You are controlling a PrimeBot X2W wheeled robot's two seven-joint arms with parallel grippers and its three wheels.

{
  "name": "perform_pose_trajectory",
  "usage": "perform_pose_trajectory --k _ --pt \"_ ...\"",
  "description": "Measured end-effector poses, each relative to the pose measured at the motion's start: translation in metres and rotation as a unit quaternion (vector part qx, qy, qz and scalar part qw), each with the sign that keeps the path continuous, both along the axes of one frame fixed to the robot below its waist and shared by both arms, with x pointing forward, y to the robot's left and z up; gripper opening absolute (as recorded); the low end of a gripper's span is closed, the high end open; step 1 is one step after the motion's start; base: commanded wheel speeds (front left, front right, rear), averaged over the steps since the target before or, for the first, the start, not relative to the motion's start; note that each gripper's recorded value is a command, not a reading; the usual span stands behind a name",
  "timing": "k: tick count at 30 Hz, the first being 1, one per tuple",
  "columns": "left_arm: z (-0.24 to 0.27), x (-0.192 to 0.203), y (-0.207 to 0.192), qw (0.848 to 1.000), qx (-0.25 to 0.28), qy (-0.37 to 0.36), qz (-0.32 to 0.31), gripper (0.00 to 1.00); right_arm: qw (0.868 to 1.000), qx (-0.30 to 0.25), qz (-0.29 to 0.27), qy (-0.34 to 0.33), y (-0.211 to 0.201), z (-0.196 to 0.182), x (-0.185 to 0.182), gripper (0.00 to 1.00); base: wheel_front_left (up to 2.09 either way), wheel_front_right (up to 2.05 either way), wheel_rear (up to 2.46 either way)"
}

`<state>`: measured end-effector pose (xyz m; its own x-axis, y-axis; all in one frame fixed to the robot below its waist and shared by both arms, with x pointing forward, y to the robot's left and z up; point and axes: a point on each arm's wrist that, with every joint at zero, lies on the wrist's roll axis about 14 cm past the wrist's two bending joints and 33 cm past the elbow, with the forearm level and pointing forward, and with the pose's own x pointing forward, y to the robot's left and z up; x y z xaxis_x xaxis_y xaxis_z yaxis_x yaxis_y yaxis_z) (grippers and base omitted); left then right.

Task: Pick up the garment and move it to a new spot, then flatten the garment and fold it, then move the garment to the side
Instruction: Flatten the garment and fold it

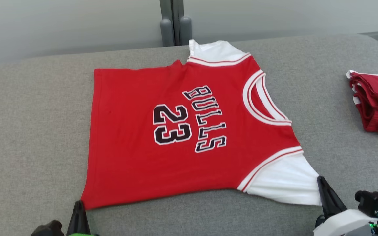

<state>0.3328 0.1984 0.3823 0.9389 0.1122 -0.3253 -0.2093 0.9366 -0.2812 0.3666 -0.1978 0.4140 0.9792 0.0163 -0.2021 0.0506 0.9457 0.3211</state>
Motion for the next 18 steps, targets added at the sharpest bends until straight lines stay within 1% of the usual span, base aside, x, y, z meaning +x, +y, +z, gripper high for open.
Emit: perform_pose_trajectory --k 5,7,11,18 --pt "-0.004 -0.032 0.005 1.000 -0.010 0.011 0.021 0.00 1.000 0.011 -0.023 -0.008 -0.008 0.005 -0.021 0.00 0.00 0.00 0.00" --pt "0.000 -0.035 0.006 1.000 -0.010 0.005 0.026 0.00 0.999 0.013 -0.027 -0.017 -0.009 0.011 -0.023 0.00 0.00 0.00 0.00" --pt "0.015 -0.024 0.001 1.000 -0.007 -0.022 0.014 0.00 0.999 0.015 -0.019 -0.032 -0.004 0.019 -0.018 0.00 0.00 0.00 0.00" --pt "0.053 0.033 -0.020 0.996 -0.003 -0.089 -0.024 0.00 0.997 0.025 0.000 -0.074 0.014 0.045 0.029 0.00 0.00 0.00 0.00"
